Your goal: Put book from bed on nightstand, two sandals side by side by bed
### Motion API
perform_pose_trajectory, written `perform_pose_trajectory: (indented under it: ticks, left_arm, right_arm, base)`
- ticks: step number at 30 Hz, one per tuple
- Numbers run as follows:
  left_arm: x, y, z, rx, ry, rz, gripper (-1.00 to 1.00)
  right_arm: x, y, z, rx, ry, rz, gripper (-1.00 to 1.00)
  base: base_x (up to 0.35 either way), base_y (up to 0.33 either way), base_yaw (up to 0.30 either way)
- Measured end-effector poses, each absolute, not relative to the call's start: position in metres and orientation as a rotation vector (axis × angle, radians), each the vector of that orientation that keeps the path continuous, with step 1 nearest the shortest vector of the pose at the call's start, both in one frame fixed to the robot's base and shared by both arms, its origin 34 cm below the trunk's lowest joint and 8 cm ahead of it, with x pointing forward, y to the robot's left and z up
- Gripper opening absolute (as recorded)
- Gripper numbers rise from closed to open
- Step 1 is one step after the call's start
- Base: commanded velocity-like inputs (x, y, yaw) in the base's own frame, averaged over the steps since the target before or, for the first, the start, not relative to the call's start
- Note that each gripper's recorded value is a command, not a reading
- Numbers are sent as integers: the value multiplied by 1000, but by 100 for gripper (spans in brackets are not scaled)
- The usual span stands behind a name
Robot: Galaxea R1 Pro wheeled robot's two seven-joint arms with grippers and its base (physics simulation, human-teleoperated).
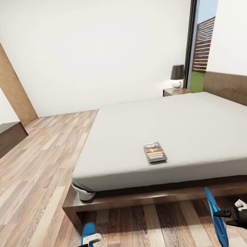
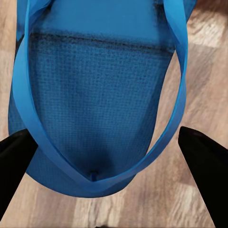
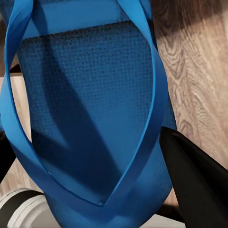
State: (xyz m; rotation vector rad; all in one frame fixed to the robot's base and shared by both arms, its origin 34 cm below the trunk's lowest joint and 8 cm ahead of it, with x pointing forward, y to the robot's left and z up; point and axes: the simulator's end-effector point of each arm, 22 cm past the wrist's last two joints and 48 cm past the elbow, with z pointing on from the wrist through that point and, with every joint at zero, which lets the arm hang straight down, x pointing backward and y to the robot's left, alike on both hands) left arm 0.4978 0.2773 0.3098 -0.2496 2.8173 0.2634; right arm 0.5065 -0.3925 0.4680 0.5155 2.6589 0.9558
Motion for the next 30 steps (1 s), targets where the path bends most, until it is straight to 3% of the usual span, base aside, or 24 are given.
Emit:
perform_pose_trajectory:
  ticks: [22,30]
  left_arm:
    - [520,303,315,-248,2890,360,-100]
    - [522,279,301,-203,2893,301,-100]
  right_arm:
    - [495,-392,420,515,2656,957,-100]
    - [491,-392,403,515,2655,959,-100]
  base:
    - [0,0,0]
    - [0,0,0]
